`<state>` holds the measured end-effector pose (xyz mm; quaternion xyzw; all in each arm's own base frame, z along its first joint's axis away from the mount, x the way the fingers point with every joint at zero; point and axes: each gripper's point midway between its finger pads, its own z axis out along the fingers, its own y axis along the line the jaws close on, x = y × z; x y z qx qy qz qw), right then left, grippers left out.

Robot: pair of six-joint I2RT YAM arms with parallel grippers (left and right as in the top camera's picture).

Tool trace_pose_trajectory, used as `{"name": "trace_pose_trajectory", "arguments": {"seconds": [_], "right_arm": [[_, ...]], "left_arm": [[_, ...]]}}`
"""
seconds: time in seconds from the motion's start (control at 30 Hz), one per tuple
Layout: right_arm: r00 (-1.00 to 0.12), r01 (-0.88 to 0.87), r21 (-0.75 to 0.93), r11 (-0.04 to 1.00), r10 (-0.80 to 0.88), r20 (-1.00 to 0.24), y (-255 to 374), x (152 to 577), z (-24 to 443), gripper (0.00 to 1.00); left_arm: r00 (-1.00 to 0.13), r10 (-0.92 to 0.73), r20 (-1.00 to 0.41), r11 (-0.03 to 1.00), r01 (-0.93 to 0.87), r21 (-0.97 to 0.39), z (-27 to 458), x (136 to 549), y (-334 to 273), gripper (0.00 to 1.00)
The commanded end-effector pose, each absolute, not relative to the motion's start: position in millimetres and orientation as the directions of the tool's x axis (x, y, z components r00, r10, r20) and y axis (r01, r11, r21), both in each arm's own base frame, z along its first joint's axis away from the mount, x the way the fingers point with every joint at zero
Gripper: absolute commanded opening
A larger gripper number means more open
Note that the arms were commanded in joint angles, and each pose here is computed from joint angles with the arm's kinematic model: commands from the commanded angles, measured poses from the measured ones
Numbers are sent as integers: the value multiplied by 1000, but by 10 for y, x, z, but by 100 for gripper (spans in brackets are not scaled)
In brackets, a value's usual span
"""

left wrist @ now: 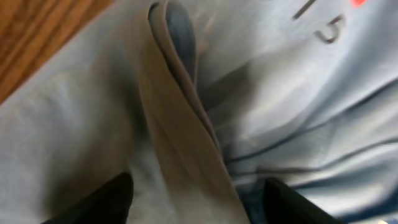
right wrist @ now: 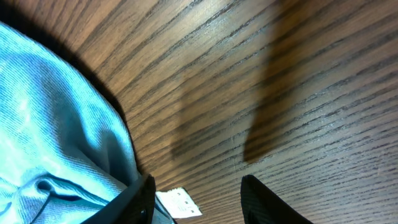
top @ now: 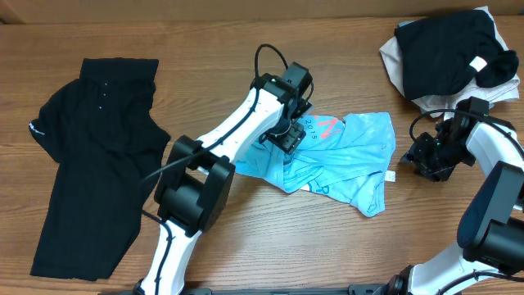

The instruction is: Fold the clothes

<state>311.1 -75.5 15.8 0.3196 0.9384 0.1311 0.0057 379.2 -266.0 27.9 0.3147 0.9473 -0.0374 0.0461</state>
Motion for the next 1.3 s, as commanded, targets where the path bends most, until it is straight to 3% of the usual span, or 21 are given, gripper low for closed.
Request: {"name": "trace_pose_trajectory", "arguments": {"seconds": [0.0, 0.07, 0.2, 0.3, 0.5, 0.67, 0.8, 1.0, 1.27], "right_arm": [[-800, 581, 261, 771, 600, 10, -819, 3230, 307, 49], [-800, 581, 261, 771, 600, 10, -819, 3231, 307, 49], [-800, 581, 260, 771, 600, 10, -820, 3231, 307, 51], [-800, 581, 260, 771, 600, 10, -820, 3231, 307, 52], [-800, 581, 260, 771, 600, 10, -820, 3231, 306, 52], [-800, 581, 260, 771, 599, 10, -820, 3230, 306, 53], [-800, 581, 260, 771, 600, 10, -820, 3232, 306, 54], [-800, 581, 260, 771, 600, 10, -820, 3231, 306, 54], [-800, 581, 261, 771, 600, 9, -821, 3234, 306, 54]], "left_arm": [[-815, 570, -105, 818, 575, -16, 233, 3816, -2627, 50], [-814, 569, -117, 818, 574, -16, 264, 3845, -2646, 28], [-818, 552, -163, 827, 562, -18, 399, 3957, -2718, 10], [-810, 548, -209, 826, 563, -18, 569, 4063, -2790, 4], [-790, 536, -298, 824, 566, -18, 934, 4244, -2919, 4], [-753, 601, -270, 766, 638, -76, 941, 4090, -2988, 17], [-732, 643, -223, 719, 678, -152, 923, 3868, -3048, 17], [-675, 722, -150, 656, 737, -159, 890, 3568, -3089, 17], [-559, 826, -80, 541, 824, -169, 874, 3197, -3175, 52]]}}
